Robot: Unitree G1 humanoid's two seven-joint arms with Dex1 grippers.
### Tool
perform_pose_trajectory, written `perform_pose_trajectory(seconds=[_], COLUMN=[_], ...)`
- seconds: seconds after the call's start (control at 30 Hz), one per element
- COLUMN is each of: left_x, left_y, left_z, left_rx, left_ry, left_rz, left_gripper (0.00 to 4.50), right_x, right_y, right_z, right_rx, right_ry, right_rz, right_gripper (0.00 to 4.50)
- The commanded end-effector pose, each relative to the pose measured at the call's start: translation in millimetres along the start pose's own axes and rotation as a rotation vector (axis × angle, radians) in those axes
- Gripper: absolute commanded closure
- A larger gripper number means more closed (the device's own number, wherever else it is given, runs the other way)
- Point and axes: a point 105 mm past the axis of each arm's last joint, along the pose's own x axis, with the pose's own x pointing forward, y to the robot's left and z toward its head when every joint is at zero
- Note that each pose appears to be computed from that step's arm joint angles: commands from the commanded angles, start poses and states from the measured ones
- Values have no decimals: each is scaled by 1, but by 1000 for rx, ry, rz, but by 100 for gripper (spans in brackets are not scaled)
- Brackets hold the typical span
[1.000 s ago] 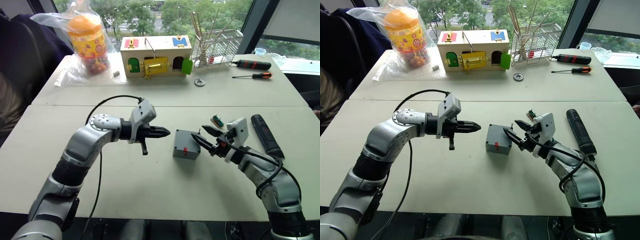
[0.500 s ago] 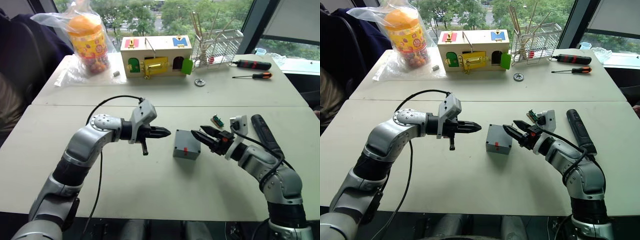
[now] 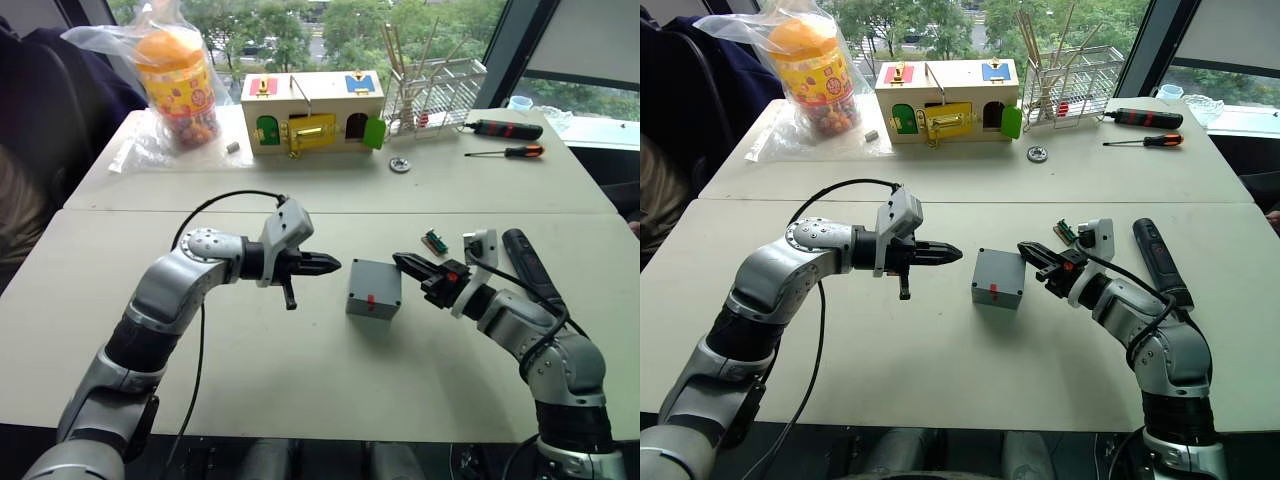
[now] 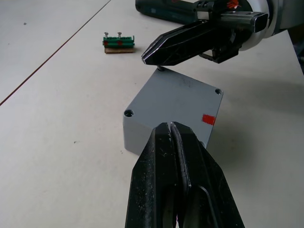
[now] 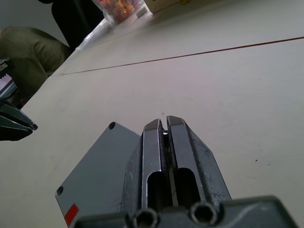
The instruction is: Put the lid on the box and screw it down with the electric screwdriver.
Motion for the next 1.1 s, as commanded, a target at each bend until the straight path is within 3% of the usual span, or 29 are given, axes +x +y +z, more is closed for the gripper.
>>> perform_pose_trajectory(seconds=[0.03,0.4,0.7,1.1], left_x=[-2,-1,-2,-2], left_y=[-1,-1,0,0], left_z=[11,11,12,12], left_rx=[43,40,42,43], left_ry=[-25,-26,-24,-20], left_rz=[0,-7,-6,-11], left_gripper=[450,450,450,450], right_x=[-5,-4,-1,0], right_y=[9,14,1,12], right_z=[25,15,13,12], right_rx=[-101,-239,-260,-226], right_ry=[-90,-84,-118,-136], right_rz=[7,-21,-83,-55], right_gripper=[444,444,444,444])
